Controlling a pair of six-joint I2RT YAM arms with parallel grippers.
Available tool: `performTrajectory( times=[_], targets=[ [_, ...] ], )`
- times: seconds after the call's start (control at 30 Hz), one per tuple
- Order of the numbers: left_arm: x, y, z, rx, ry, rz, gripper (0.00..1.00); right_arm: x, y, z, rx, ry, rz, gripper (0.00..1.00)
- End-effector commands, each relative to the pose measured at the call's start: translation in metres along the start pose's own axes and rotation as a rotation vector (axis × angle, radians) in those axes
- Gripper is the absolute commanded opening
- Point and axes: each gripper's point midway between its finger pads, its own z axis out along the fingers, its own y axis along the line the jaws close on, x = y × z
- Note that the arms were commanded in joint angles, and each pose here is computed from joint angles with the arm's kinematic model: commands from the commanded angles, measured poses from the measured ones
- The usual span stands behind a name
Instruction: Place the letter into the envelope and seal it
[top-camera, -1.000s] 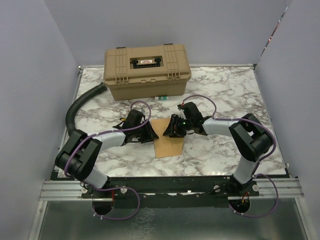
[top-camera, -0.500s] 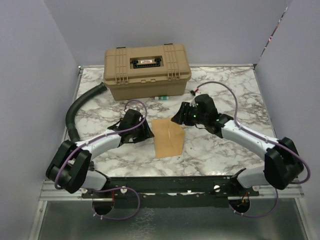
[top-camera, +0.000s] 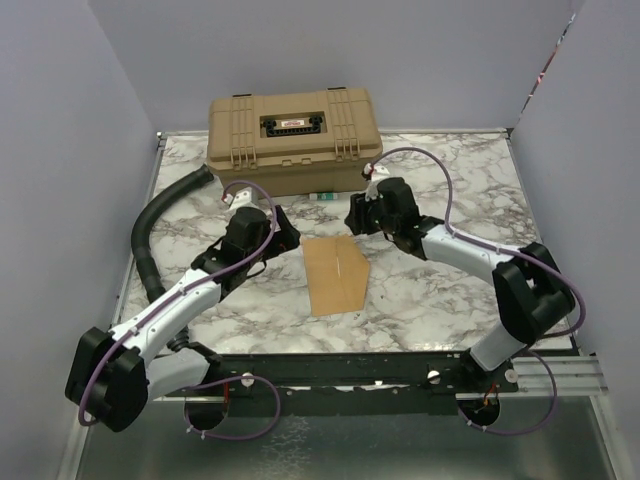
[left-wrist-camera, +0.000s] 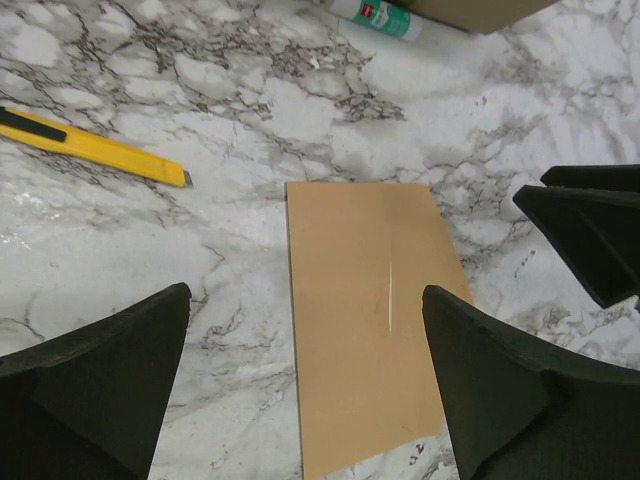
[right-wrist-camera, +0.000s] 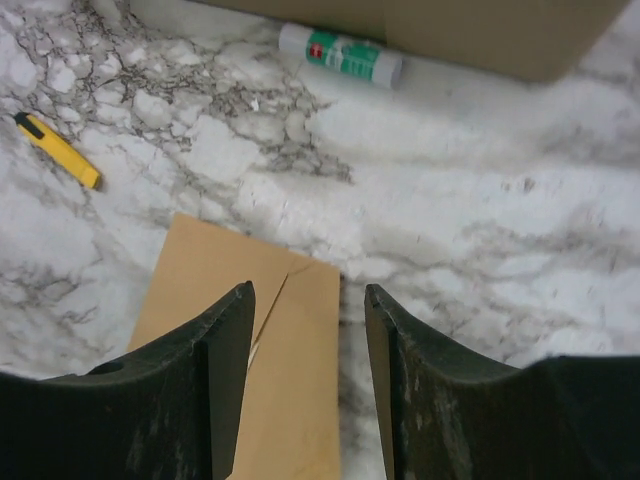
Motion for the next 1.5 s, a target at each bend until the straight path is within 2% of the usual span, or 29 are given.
performTrajectory(
  times=[0.0, 0.1, 0.17, 0.33, 0.43, 0.57, 1.03, 1.2, 1.3, 1.47],
  targets=[
    [-0.033, 0.006, -0.012, -0.047, -0.135, 0.000, 0.99, -0.051, 0.012, 0.025, -0.094, -0.174, -0.391, 0.53],
    [-0.045, 0.003, -0.018, -0.036, -0.167, -0.053, 0.99, -0.049, 0.014, 0.045, -0.125, -0.195, -0.556, 0.53],
    [-0.053, 0.004, -0.021, -0.032, -0.186, -0.082, 0.99, -0.052, 0.010, 0.056, -0.111, -0.220, -0.613, 0.53],
    [-0.061, 0.009, -0.022, -0.021, -0.173, -0.131, 0.99, -0.061, 0.005, 0.085, -0.070, -0.228, -0.628, 0.52],
    [-0.061, 0.017, -0.020, -0.022, -0.148, -0.157, 0.99, -0.049, 0.004, 0.116, -0.090, -0.161, -0.617, 0.53],
    [-0.060, 0.028, -0.022, -0.030, -0.129, -0.179, 0.99, -0.040, 0.003, 0.143, -0.112, -0.101, -0.684, 0.53],
    [-0.058, 0.046, -0.025, -0.077, -0.125, -0.176, 0.99, -0.015, -0.012, 0.172, -0.112, -0.050, -0.859, 0.59],
    [-0.058, 0.048, -0.026, -0.087, -0.124, -0.180, 0.99, -0.010, -0.012, 0.178, -0.124, -0.034, -0.865, 0.61],
    [-0.059, 0.051, -0.026, -0.100, -0.123, -0.175, 0.99, -0.006, -0.007, 0.183, -0.163, 0.006, -0.854, 0.61],
    [-0.062, 0.050, -0.027, -0.103, -0.125, -0.173, 0.99, 0.022, 0.007, 0.176, -0.330, 0.216, -0.807, 0.57]
  ],
)
